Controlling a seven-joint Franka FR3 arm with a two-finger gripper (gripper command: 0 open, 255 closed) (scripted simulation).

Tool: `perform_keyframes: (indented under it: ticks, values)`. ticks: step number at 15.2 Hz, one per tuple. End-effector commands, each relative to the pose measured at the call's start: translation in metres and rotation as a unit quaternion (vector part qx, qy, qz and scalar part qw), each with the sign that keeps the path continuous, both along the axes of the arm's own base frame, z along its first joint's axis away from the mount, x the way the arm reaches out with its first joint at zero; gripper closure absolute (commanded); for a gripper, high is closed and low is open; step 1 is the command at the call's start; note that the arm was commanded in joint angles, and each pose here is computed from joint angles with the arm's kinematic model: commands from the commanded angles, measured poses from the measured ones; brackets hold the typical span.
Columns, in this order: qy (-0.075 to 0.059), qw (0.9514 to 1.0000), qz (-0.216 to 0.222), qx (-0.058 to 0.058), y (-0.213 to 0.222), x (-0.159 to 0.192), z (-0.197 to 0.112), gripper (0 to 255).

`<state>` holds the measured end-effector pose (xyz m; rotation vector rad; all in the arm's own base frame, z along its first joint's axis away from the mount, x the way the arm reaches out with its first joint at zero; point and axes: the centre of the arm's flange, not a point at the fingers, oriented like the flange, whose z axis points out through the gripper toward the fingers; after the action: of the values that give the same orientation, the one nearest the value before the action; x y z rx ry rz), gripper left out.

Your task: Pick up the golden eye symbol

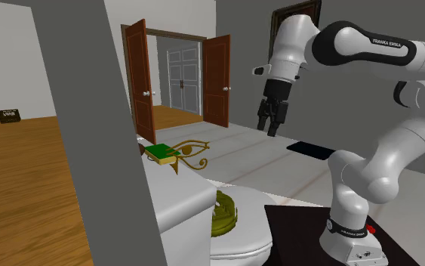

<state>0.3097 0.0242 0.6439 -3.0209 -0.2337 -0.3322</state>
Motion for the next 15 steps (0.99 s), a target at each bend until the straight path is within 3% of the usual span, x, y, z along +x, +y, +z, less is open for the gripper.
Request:
perform_keyframes:
  ticks: [1,4,8,11,15]
  values:
    - [0.0,1.0,0.0,0.0,0.0,0.0,0.0,0]
    - [0.015,0.9987,0.047,-0.013,0.007,0.045,0.007,0]
    - [0.035,0.9928,0.11,-0.031,0.022,0.104,0.013,0]
    - [0.049,0.9854,0.157,-0.045,0.039,0.146,0.016,0]
    - [0.069,0.9714,0.218,-0.062,0.067,0.201,0.016,0]
